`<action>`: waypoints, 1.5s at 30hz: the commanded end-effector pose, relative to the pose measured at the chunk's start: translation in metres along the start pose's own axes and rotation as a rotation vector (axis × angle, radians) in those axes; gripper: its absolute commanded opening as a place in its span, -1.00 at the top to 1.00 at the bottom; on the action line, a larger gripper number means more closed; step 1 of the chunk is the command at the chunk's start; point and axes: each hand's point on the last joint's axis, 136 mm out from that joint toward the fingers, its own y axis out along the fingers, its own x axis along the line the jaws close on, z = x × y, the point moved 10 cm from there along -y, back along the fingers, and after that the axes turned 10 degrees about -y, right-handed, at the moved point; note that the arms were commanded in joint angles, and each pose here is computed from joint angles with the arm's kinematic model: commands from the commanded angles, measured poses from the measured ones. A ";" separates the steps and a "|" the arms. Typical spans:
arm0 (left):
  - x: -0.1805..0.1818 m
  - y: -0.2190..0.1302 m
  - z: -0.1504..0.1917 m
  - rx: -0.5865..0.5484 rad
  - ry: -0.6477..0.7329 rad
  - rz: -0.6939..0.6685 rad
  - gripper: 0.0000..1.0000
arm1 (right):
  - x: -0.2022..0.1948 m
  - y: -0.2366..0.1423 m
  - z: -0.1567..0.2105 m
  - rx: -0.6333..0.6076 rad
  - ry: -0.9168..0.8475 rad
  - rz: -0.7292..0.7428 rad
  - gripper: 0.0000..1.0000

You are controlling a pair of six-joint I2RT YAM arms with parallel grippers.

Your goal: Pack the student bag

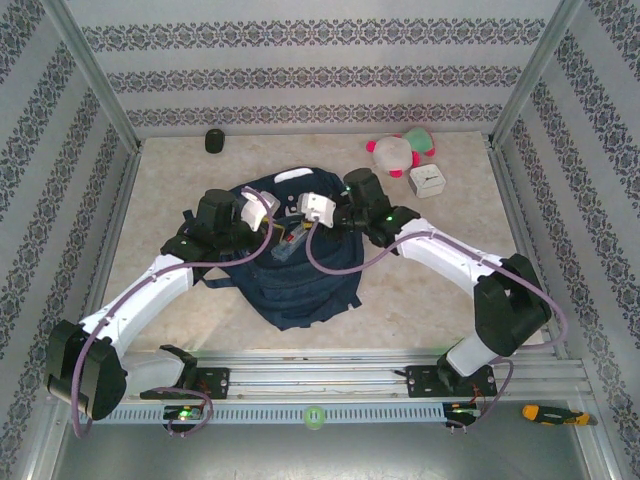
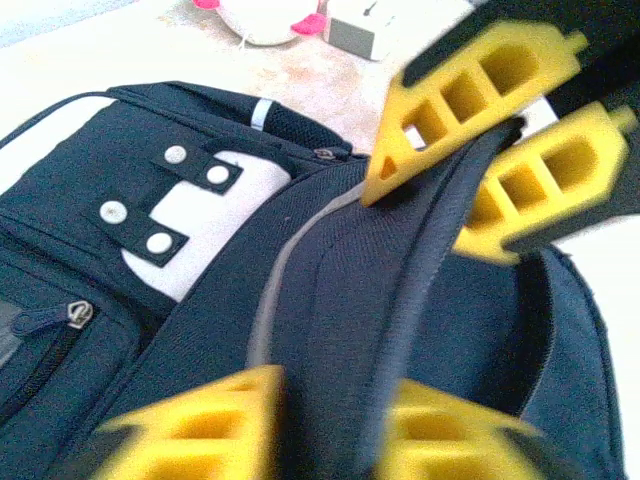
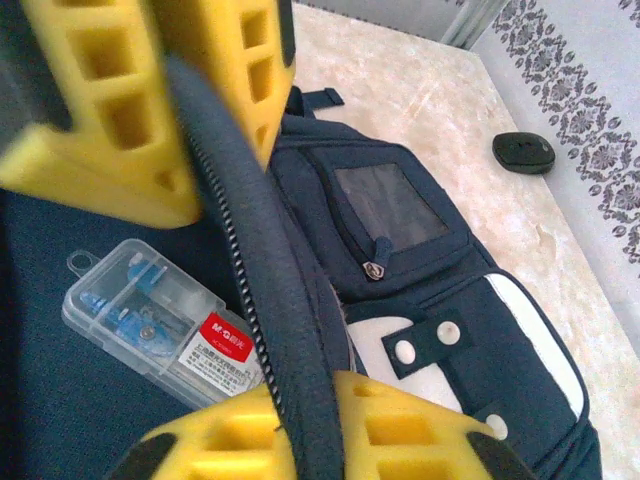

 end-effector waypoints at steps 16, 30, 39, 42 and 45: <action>0.019 -0.024 0.054 0.128 0.138 0.066 -0.31 | -0.015 -0.040 0.012 -0.148 -0.047 -0.137 1.00; 0.045 -0.029 0.079 0.242 0.277 0.172 -0.37 | -0.017 -0.044 0.010 -0.155 -0.046 -0.139 1.00; 0.055 -0.006 0.073 0.197 0.271 0.192 -0.26 | -0.019 -0.043 0.009 -0.159 -0.040 -0.142 1.00; 0.052 0.001 0.072 0.189 0.279 0.230 -0.15 | -0.019 -0.042 0.010 -0.155 -0.035 -0.143 1.00; 0.048 0.004 0.072 0.169 0.295 0.256 0.05 | -0.019 -0.041 0.010 -0.149 -0.029 -0.143 1.00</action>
